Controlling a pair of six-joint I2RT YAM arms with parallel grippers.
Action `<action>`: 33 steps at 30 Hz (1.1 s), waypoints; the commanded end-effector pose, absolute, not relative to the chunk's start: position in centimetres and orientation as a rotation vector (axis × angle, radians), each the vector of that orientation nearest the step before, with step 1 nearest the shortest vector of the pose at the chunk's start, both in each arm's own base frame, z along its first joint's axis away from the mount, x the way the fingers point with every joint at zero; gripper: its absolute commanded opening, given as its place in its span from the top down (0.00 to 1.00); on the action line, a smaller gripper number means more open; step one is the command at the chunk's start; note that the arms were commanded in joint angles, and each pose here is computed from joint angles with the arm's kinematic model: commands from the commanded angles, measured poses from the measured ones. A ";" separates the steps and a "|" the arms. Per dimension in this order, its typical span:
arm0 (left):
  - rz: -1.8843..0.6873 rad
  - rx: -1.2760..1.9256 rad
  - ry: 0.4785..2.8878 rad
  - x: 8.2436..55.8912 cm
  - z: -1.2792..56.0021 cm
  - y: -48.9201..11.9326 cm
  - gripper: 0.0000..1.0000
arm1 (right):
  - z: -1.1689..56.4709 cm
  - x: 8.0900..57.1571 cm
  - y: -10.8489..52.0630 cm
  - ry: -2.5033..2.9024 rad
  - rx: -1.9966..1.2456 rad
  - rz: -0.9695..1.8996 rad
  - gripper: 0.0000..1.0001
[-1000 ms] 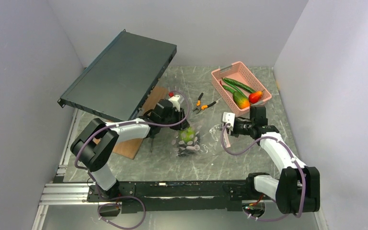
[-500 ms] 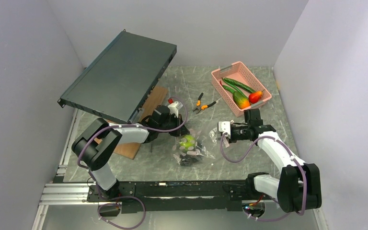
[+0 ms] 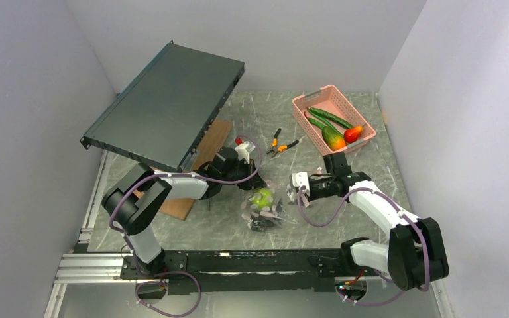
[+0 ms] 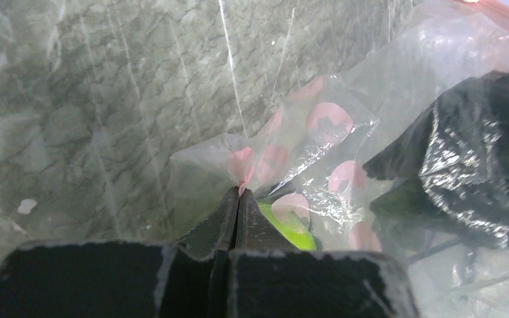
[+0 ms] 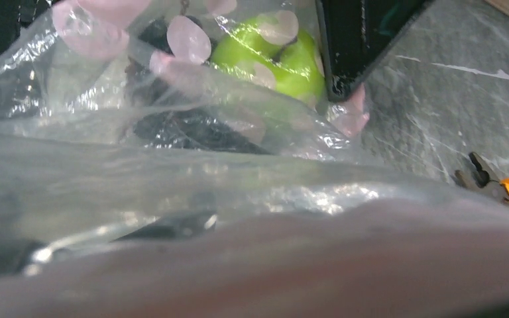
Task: Open the zip-top bag and remove the fake food
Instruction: Pick up the fake fruit from the zipper food storage bag.
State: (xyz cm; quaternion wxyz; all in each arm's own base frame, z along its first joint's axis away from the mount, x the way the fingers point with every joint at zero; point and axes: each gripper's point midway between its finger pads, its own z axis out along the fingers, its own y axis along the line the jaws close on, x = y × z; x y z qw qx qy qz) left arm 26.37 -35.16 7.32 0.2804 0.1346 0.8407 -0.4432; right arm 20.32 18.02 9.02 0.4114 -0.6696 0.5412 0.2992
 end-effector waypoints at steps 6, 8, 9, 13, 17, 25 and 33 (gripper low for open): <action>-1.254 0.401 2.134 27.4 11.0 -37.7 0.99 | 8.3 21.2 19.3 1.379 -1.722 0.707 0.53; -1.202 0.427 2.116 27.5 12.2 -37.5 0.85 | 8.2 21.3 19.1 1.386 -1.724 0.693 0.53; -1.174 0.438 2.109 27.6 12.8 -37.4 0.80 | 8.2 21.3 19.1 1.384 -1.724 0.690 0.53; -1.081 0.485 2.089 27.8 15.0 -36.8 0.59 | 8.3 21.4 19.0 1.396 -1.718 0.684 0.56; -1.015 0.491 2.081 27.9 15.9 -35.8 0.48 | 8.5 21.8 18.7 1.413 -1.704 0.667 0.64; -0.948 0.544 2.082 25.7 16.4 -34.6 0.43 | 8.6 19.9 18.3 1.345 -1.773 0.732 0.74; -0.815 0.496 2.200 21.1 13.1 -31.9 0.45 | 7.8 18.5 18.6 1.222 -1.864 0.731 0.69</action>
